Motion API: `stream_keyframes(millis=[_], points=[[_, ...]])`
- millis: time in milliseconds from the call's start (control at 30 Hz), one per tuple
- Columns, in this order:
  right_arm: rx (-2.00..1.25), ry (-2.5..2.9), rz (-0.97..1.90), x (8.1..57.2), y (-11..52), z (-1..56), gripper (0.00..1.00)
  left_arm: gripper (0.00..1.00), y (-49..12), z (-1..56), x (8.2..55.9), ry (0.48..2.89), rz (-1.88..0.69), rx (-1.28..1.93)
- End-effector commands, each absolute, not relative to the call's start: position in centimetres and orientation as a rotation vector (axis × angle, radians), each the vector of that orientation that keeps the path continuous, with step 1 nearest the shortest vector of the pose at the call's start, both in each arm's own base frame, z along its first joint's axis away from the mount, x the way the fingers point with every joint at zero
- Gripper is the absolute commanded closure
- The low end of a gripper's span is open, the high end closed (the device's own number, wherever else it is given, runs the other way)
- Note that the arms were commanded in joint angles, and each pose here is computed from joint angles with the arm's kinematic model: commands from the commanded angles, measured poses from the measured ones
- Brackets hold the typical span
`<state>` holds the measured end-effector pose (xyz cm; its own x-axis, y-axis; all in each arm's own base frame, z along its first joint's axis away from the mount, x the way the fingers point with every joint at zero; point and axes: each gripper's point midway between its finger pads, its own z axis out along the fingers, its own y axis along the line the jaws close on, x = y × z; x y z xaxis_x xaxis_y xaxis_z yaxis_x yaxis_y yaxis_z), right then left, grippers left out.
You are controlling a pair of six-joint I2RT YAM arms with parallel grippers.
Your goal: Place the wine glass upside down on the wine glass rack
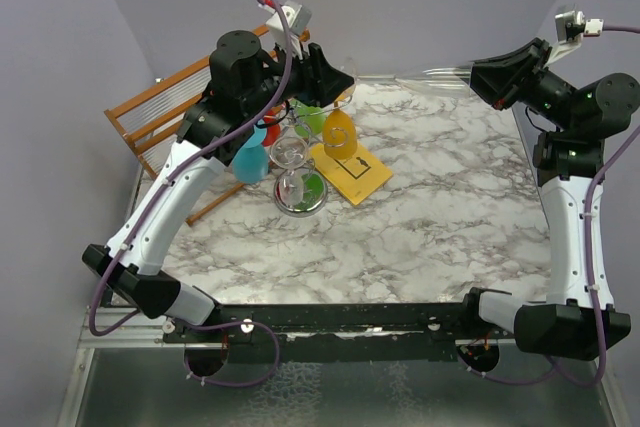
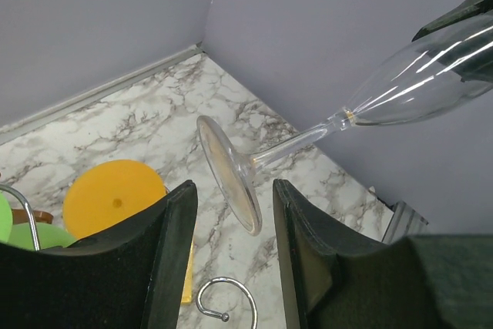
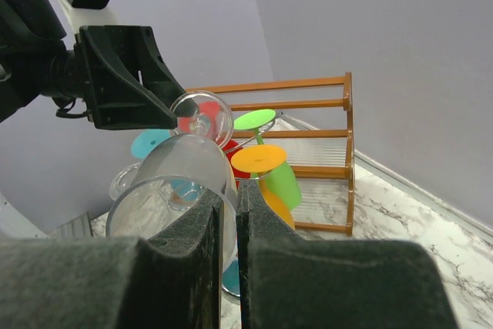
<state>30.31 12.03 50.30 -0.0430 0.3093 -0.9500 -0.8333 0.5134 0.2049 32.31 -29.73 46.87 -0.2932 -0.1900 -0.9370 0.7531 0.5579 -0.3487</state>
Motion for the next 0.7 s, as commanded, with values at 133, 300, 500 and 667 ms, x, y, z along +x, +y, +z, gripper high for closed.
stream_keyframes(millis=[133,300,500,667], points=[[-0.535,1.270,0.971,29.73,12.05,50.78,0.99,0.61,-30.68,46.46,32.08,1.622,-1.083,0.478],[-0.533,1.274,0.968,29.86,12.00,50.54,0.99,0.73,-30.94,46.50,32.01,1.619,-1.101,0.484],[-0.539,1.273,0.981,29.68,12.12,50.42,0.99,0.80,-31.06,46.32,32.18,1.622,-1.103,0.483],[-0.545,1.272,0.986,29.51,12.20,50.42,0.99,0.80,-31.12,46.16,32.26,1.627,-1.104,0.481]])
